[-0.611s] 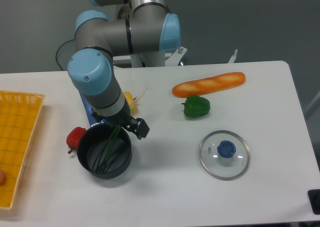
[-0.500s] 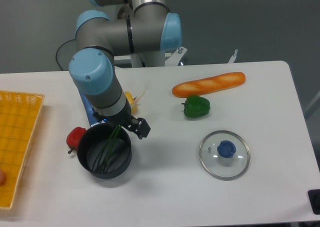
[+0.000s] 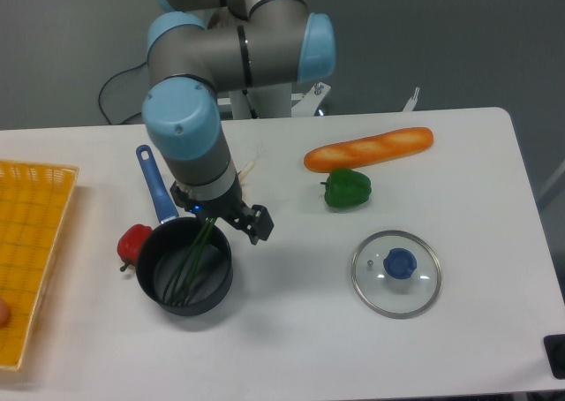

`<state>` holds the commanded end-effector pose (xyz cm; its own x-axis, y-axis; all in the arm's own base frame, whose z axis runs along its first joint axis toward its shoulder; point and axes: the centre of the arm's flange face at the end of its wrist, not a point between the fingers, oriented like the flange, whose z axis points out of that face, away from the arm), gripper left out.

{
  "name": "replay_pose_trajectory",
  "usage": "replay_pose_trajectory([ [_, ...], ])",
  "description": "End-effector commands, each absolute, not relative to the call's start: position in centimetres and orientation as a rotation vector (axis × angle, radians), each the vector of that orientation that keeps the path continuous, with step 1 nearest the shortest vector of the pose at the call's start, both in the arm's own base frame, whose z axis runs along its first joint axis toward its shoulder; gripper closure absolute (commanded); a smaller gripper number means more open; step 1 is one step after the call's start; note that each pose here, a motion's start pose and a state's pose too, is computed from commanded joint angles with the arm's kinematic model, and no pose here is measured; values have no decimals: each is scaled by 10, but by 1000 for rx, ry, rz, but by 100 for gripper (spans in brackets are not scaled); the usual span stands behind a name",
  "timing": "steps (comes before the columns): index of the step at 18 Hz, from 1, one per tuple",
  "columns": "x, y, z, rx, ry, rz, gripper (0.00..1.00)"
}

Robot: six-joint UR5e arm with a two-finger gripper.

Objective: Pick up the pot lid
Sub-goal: 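Raise the gripper from above the black saucepan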

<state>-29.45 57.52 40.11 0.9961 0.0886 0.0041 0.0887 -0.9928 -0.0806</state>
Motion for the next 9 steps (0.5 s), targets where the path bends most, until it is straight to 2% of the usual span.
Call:
replay_pose_trajectory([
  [9, -292, 567, 386, -3023, -168, 29, 0],
])
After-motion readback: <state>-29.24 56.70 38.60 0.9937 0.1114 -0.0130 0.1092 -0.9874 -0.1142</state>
